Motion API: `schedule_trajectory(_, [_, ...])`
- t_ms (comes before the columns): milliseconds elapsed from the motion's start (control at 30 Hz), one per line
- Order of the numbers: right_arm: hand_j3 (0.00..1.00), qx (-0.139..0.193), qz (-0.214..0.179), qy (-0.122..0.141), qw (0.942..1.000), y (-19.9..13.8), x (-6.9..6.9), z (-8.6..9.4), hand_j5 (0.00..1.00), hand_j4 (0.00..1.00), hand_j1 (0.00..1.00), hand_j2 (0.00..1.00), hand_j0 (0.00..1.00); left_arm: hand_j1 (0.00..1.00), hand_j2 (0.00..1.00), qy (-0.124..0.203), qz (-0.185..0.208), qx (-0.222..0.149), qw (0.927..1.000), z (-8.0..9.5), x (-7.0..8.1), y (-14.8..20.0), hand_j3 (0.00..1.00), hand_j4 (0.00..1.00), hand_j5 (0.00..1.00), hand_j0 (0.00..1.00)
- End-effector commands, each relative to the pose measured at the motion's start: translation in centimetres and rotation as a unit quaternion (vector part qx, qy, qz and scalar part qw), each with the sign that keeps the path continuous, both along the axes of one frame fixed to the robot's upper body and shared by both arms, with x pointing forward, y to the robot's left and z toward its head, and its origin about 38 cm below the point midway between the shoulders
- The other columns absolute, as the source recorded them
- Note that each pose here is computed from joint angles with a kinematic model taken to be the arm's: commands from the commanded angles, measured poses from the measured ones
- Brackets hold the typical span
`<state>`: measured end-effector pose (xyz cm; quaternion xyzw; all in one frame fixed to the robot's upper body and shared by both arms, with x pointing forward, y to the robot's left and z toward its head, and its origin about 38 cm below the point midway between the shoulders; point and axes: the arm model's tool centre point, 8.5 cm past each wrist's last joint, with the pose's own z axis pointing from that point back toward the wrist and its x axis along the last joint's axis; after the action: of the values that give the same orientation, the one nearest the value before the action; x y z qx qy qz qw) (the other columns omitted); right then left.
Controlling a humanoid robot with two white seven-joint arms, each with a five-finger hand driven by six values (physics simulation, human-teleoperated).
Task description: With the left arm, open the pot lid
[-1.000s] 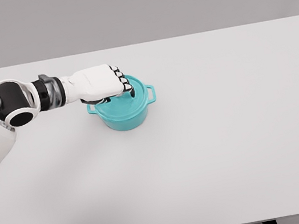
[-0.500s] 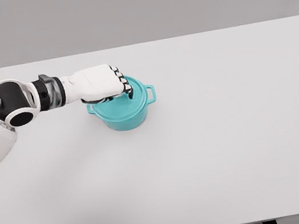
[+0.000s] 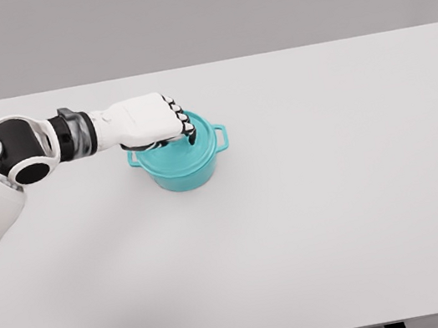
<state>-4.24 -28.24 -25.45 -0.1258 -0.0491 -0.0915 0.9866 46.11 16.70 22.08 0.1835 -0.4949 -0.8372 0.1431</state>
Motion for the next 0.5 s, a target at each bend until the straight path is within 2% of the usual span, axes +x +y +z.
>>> schedule_trajectory(0, [1.00,0.000,0.000,0.000,1.0000,0.00,0.00,0.00,1.00,1.00,1.00,1.00,1.00,0.59,0.59,-0.001,0.002,-0.003,1.0000,0.17,0.07,0.10,0.59,0.59,0.59,0.59])
schedule_trajectory(467, [1.00,0.000,0.000,0.000,1.0000,0.00,0.00,0.00,1.00,1.00,1.00,1.00,1.00,0.58,0.58,-0.005,0.005,-0.011,0.9999,1.08,0.29,0.48,0.58,0.58,0.58,0.58])
